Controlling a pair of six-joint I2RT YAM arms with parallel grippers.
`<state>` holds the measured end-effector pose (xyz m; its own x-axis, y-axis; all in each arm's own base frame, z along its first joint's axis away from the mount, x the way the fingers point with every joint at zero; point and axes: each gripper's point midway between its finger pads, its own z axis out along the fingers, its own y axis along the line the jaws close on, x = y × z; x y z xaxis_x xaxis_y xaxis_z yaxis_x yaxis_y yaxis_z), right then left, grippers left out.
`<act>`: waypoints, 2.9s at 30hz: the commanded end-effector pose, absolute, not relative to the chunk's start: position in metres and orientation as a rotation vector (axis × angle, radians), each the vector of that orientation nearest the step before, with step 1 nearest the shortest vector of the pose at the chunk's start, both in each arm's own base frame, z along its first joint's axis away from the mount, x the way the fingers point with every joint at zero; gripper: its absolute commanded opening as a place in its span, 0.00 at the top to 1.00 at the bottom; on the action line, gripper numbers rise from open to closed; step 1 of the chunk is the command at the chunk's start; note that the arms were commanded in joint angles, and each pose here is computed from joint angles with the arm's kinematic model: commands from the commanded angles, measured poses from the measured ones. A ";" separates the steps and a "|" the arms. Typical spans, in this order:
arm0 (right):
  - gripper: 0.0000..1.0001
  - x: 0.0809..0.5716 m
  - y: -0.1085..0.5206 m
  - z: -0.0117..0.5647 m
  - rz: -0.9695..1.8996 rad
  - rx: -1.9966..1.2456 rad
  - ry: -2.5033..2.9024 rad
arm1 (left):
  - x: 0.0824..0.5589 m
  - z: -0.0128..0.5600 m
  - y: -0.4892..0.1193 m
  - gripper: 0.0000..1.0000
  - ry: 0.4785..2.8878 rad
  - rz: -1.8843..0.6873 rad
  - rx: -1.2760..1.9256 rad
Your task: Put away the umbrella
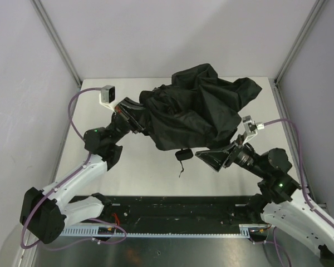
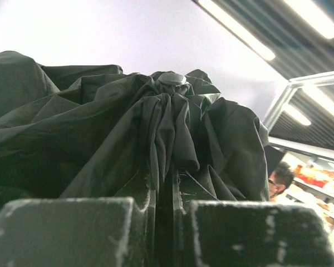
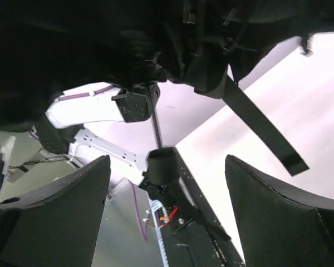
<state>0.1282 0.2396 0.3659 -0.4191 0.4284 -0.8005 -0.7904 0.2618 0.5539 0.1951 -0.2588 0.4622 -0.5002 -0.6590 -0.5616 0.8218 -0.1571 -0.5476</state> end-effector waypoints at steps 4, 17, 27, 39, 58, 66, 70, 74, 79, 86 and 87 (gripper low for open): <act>0.16 0.119 0.256 0.397 1.768 -0.430 1.269 | 0.150 0.498 -0.233 1.00 0.746 -1.930 0.340; 0.45 0.094 0.309 0.397 2.117 -0.587 1.148 | 0.146 0.495 -0.239 1.00 0.750 -1.931 0.371; 1.00 0.150 0.299 0.366 1.705 -0.476 1.329 | 0.155 0.456 -0.243 0.52 0.907 -1.913 0.414; 1.00 0.239 0.222 0.322 0.969 -0.263 1.472 | 0.227 0.299 -0.171 0.03 1.672 -1.313 0.060; 0.76 0.245 0.231 0.217 0.878 -0.333 2.117 | 0.212 0.277 -0.239 0.06 1.905 -1.451 0.192; 0.08 0.212 0.187 0.210 0.664 -0.213 2.425 | 0.182 0.236 -0.290 0.01 2.059 -1.481 0.297; 0.01 0.221 0.156 0.220 0.583 0.025 2.400 | 0.172 0.215 -0.338 0.01 2.144 -1.483 0.420; 0.01 0.227 0.136 0.231 0.567 0.171 2.361 | 0.163 0.185 -0.386 0.01 2.258 -1.480 0.520; 0.01 0.215 0.141 0.252 0.680 0.151 2.293 | 0.161 0.147 -0.431 0.11 2.341 -1.389 0.595; 0.01 0.176 0.138 0.245 0.706 0.016 2.343 | 0.235 0.099 -0.415 0.75 2.335 -1.086 0.638; 0.01 0.171 0.140 0.245 0.713 0.000 2.351 | 0.250 0.101 -0.409 0.84 2.307 -1.051 0.641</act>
<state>0.1942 0.1376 0.2405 -0.7517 0.2457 -0.6121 -0.1241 0.8587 0.4972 0.1798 -0.4250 0.0888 -0.8658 0.2298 -0.4445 0.4936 0.5382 -0.6832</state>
